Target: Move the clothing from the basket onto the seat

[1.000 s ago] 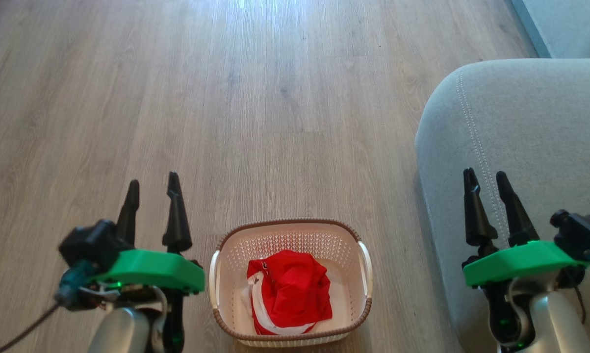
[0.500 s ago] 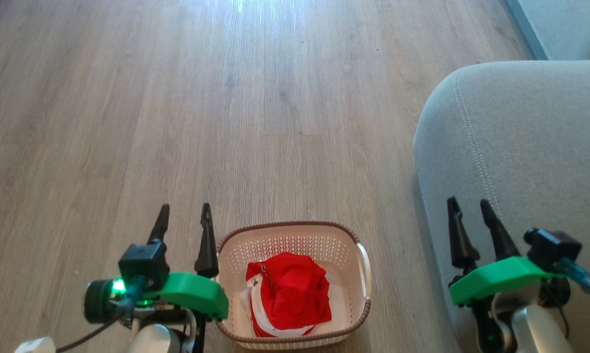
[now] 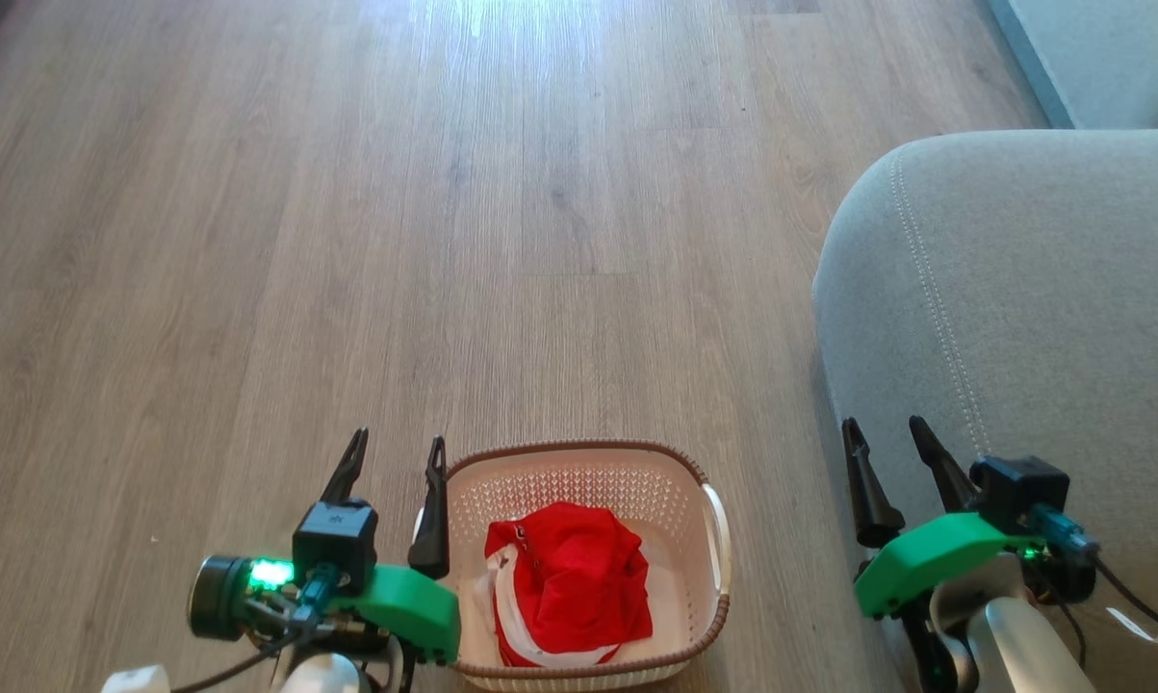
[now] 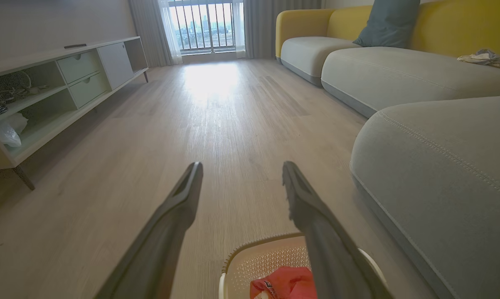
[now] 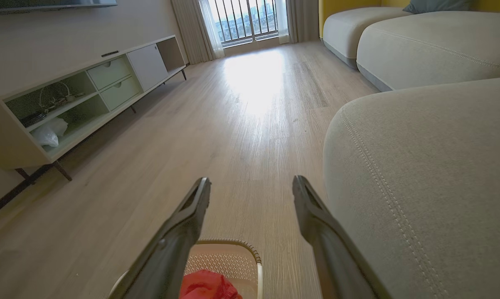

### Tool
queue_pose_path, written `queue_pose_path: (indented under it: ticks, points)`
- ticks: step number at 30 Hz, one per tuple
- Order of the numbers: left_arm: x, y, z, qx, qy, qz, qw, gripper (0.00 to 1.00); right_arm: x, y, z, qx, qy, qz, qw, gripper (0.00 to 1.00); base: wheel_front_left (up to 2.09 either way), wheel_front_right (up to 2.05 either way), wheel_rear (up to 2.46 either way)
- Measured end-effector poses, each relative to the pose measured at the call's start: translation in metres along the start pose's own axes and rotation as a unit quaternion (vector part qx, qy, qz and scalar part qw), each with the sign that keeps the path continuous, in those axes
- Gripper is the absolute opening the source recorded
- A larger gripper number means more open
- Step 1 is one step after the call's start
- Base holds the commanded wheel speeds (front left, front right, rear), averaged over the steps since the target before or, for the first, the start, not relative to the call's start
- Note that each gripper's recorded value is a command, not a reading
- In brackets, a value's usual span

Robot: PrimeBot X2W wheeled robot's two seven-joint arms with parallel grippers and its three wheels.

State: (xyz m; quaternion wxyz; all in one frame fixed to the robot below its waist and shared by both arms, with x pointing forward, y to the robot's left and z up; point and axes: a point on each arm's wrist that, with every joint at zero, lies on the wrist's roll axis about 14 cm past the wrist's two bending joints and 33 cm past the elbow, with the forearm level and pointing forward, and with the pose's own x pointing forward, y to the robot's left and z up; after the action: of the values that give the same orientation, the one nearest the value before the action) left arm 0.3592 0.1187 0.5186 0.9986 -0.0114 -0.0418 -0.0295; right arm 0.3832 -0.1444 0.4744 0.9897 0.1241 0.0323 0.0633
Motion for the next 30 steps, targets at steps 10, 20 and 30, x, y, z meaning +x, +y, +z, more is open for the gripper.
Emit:
queue_pose_path:
  ticks: [10, 20, 30]
  points:
    - [-0.002, -0.002, -0.002, 0.048, -0.011, -0.006, 0.999, 1.0, 0.003, 0.006, -0.002, -0.054, 0.002, 0.016, 0.998, 1.0, 0.0, 0.0, 0.0]
    - [0.0, -0.001, -0.002, 0.046, -0.011, -0.007, 0.999, 1.0, 0.001, 0.006, -0.009, -0.051, 0.014, 0.016, 0.998, 1.0, 0.0, 0.0, 0.0]
    - [0.001, -0.008, -0.018, 0.046, 0.014, -0.024, 0.999, 1.0, 0.004, 0.004, -0.011, -0.051, 0.017, 0.014, 0.998, 1.0, 0.0, 0.0, 0.0]
